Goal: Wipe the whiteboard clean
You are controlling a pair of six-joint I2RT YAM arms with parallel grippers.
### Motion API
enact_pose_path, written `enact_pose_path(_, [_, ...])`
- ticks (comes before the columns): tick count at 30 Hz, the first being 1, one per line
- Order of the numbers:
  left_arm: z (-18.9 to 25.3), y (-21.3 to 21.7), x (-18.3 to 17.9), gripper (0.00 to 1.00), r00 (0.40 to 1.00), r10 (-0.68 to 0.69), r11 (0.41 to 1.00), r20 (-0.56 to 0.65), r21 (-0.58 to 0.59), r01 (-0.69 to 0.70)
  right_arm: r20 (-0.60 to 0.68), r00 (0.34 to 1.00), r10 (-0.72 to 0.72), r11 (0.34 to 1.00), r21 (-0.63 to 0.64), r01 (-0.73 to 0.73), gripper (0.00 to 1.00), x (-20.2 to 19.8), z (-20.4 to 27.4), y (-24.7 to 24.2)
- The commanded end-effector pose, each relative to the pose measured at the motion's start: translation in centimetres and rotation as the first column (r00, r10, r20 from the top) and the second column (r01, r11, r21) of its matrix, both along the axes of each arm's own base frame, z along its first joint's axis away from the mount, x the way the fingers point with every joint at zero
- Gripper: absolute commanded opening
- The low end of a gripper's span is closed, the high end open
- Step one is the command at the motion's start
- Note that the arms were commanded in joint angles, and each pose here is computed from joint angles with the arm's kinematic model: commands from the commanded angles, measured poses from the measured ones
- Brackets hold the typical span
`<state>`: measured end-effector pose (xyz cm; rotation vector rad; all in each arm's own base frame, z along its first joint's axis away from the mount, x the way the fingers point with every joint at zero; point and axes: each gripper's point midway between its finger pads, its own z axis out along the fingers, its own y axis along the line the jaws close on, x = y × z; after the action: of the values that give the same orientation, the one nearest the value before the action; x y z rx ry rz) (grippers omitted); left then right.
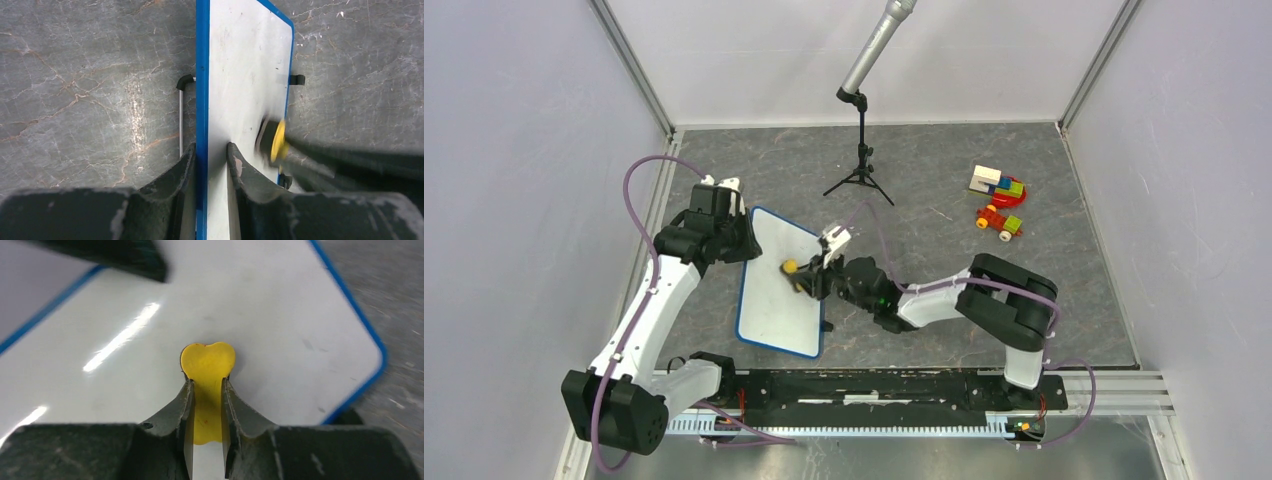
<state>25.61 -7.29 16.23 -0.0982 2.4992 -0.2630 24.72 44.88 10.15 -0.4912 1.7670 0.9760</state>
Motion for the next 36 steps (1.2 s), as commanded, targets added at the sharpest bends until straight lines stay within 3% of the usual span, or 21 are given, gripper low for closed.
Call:
enact_pose_path(1, [-1.4, -0.7, -0.7, 0.02, 0.998, -0.035, 0.999, -0.049, -0.004, 0.034, 0.077, 0.918, 0.389, 0.921, -0.065, -0.385, 0.19, -10.3, 1.4, 4.7])
enact_pose_path(7, [-1.6, -0.5, -0.7, 0.02, 0.999, -0.021, 1.000, -0.047, 0.002, 0.021, 0.168, 0.788, 0.592, 0.797, -0.265, -0.543, 0.19, -16.2, -0.5, 4.5])
enact_pose_path(11, [-1.6, -0.3, -0.6, 0.02, 0.999, -0.008, 1.000, -0.048, 0.010, 0.009, 0.137, 0.778, 0.613, 0.768, -0.334, -0.547, 0.18, -17.3, -3.4, 2.2])
enact_pose_path(18, [-1.4, 0.0, -0.8, 0.02, 0.999, 0.032, 0.999, -0.030, 0.006, -0.032, 0.131, 0.827, 0.547, 0.777, -0.448, -0.442, 0.18, -15.9, -5.8, -2.6])
enact_pose_path(23, [-1.2, 0.1, -0.9, 0.02, 0.999, 0.050, 0.999, -0.018, 0.001, -0.050, 0.209, 0.805, 0.556, 0.798, -0.407, -0.445, 0.18, -15.9, -1.8, 0.6])
enact_pose_path(28, [-1.3, 0.1, -1.2, 0.02, 0.998, 0.066, 0.998, -0.021, -0.012, -0.066, 0.319, 0.733, 0.602, 0.790, -0.372, -0.487, 0.18, -17.5, 3.3, 5.6])
enact_pose_path(33, [-1.5, 0.6, -1.2, 0.02, 0.995, 0.103, 0.995, -0.018, 0.007, -0.103, 0.347, 0.759, 0.551, 0.827, -0.344, -0.444, 0.18, -16.6, 5.4, 7.4])
enact_pose_path(36, [-1.5, 0.6, -1.3, 0.02, 0.995, 0.103, 0.995, -0.018, 0.004, -0.103, 0.322, 0.781, 0.536, 0.829, -0.378, -0.413, 0.18, -16.0, 3.7, 6.6])
